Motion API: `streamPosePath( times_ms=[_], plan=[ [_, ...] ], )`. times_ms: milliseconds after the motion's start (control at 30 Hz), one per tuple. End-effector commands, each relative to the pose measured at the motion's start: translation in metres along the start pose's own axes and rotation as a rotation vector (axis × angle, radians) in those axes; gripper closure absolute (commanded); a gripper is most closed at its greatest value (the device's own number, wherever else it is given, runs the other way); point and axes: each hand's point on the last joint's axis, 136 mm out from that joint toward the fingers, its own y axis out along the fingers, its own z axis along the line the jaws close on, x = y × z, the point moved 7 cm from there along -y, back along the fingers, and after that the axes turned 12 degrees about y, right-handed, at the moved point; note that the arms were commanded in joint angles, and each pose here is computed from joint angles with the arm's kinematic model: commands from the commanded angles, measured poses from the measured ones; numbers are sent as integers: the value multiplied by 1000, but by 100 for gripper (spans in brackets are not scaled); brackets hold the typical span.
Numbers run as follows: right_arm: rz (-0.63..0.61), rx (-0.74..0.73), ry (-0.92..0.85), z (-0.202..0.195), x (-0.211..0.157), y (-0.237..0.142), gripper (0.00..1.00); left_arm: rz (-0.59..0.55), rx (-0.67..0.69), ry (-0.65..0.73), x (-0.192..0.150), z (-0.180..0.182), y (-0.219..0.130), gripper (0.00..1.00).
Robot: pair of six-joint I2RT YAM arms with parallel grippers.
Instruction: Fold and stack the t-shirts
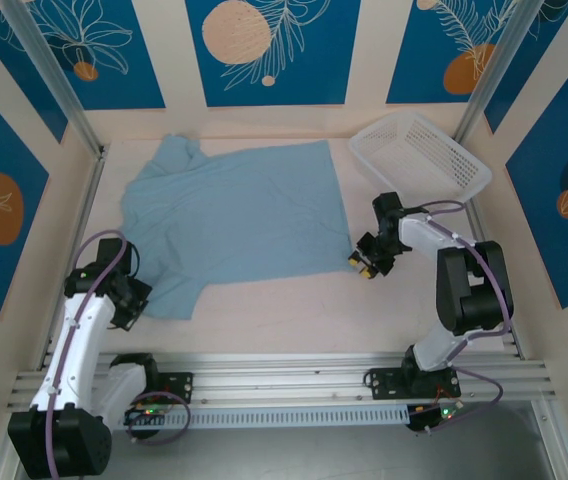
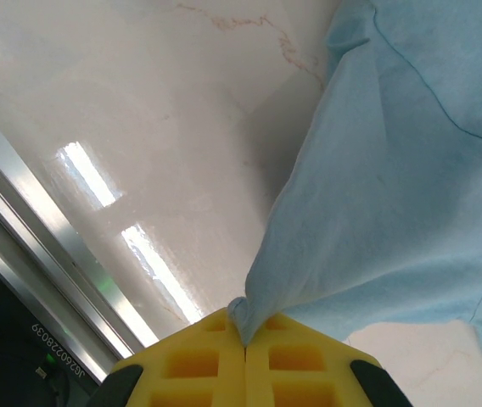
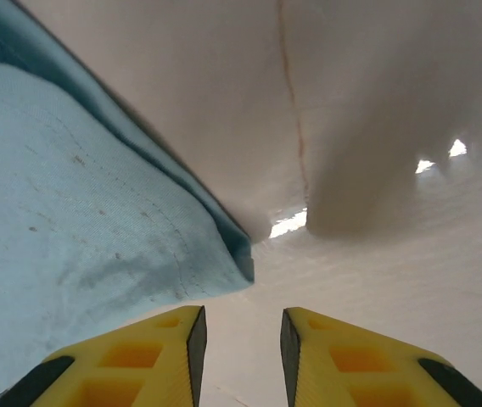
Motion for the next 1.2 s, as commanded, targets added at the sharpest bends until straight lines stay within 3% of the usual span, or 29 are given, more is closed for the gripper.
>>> streamPosePath(
  times_ms=[0,233,433,633,967,1167],
  plan=[
    [38,-15,39,-2,-3,13,67,1,13,3,-4,5,-5,100],
    [41,-18,30,8,3,24,70,8,-2,6,-5,4,-4,100],
    [14,-75,10,8,6,29,81,7,-6,-1,-6,6,-8,100],
    [-69,-83,-67,13,8,8,100,6,-29,-38,-10,9,-17,100],
    [-70,-115,-119,-25,-31,-41,100,83,-62,-164,-39,26,-35,100],
    [21,-183,-68,-63,-53,-41,100,46,-79,-101,-38,20,-41,100]
  ],
)
